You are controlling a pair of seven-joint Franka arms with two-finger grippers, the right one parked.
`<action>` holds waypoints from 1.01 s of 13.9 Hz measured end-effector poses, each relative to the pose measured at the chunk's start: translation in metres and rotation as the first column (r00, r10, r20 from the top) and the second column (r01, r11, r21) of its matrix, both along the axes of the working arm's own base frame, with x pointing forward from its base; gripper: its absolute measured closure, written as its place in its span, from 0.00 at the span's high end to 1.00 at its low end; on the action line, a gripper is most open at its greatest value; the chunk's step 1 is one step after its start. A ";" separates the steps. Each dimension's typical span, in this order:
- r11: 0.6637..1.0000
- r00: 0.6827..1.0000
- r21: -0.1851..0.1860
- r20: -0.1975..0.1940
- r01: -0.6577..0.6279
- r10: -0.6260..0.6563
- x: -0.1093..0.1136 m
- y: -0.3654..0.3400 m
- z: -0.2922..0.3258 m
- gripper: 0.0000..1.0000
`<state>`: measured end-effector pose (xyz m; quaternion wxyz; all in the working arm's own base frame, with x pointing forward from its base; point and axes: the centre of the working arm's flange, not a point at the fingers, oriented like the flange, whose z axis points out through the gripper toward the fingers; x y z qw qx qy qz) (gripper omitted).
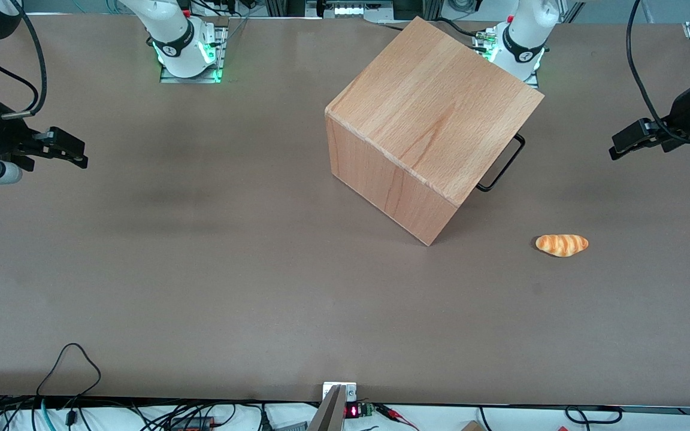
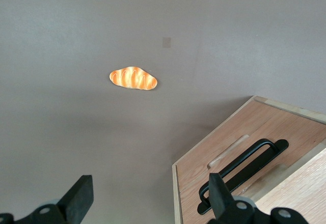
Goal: Open top drawer with left arm
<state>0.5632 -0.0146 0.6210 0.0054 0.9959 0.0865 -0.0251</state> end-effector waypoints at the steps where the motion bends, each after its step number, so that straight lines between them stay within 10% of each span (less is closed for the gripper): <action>1: 1.000 1.000 0.000 0.000 0.000 0.000 0.000 0.000 0.000 1.00; 9: 0.999 0.999 0.005 -0.035 0.039 -0.039 0.011 0.000 -0.030 1.00; 14: 0.950 0.946 -0.073 -0.095 0.305 -0.311 0.017 -0.004 -0.115 1.00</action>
